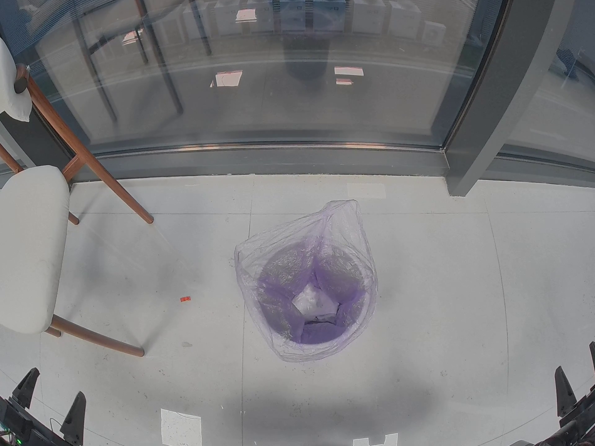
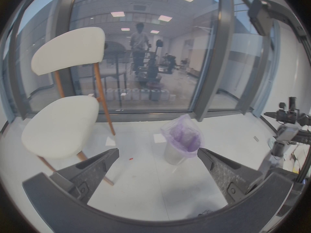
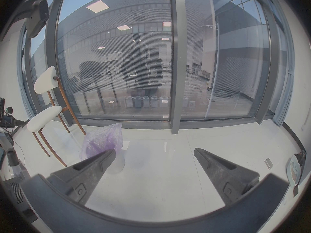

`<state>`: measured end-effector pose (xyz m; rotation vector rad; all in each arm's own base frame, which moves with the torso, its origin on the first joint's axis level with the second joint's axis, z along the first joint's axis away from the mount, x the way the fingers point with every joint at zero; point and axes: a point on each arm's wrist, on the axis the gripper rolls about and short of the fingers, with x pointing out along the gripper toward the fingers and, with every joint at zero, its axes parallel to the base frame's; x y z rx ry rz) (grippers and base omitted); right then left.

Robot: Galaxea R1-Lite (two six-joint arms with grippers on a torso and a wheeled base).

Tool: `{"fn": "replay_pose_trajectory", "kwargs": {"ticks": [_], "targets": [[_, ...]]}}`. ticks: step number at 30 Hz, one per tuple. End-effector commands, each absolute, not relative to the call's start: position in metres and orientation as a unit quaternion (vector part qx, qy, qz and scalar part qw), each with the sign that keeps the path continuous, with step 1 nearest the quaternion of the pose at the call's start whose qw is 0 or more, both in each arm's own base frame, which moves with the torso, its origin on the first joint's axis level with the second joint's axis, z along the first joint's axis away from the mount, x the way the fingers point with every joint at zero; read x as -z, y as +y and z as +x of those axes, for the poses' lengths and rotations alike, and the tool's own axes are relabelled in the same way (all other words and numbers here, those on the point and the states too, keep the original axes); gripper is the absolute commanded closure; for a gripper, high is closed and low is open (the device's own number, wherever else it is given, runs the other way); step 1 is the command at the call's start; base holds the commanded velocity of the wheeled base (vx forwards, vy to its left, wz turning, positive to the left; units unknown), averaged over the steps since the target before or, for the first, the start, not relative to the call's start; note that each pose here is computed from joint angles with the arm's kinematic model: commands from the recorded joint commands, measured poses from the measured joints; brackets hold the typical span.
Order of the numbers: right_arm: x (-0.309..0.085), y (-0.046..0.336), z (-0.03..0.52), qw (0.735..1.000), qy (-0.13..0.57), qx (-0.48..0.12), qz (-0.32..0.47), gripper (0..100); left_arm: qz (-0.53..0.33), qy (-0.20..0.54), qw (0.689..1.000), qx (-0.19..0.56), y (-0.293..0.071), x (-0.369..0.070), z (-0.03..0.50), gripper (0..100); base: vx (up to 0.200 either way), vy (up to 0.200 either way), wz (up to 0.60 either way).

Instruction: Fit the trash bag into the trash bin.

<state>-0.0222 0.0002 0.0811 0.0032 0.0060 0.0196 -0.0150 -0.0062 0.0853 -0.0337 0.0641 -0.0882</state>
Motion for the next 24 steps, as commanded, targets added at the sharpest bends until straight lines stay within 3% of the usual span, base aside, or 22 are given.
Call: {"fn": "replay_pose_trajectory", "kwargs": {"ticks": [1,6,10,11,15,24], "targets": [[-0.0759,0.0004,-0.0215,1.000,0.008,-0.012,0.002,0,0.004,0.011,0.987,0.158,-0.0058,-0.0821,-0.0229,0,0.000,0.000,0.00],[-0.0759,0.0004,-0.0215,1.000,0.008,-0.011,0.004,0,0.020,-0.007,0.986,0.164,-0.0071,-0.0809,-0.0248,0,0.000,0.000,0.00],[-0.0760,0.0002,-0.0215,1.000,0.008,-0.008,0.003,0,0.015,-0.019,0.997,0.079,-0.0034,-0.0820,-0.0231,0,0.000,0.000,0.00],[-0.0760,0.0000,-0.0215,1.000,0.008,-0.004,0.003,0,0.006,-0.025,1.000,-0.015,0.0009,-0.0818,-0.0222,0,0.000,0.000,0.00],[-0.0760,0.0000,-0.0215,1.000,0.008,-0.004,0.002,0,-0.029,-0.005,0.999,-0.028,0.0014,-0.0776,-0.0221,0,0.000,0.000,0.00],[-0.0759,0.0002,-0.0215,1.000,0.008,-0.008,0.003,0,-0.002,0.004,1.000,0.001,0.0003,-0.0757,-0.0222,0,0.000,0.000,0.00]]}}
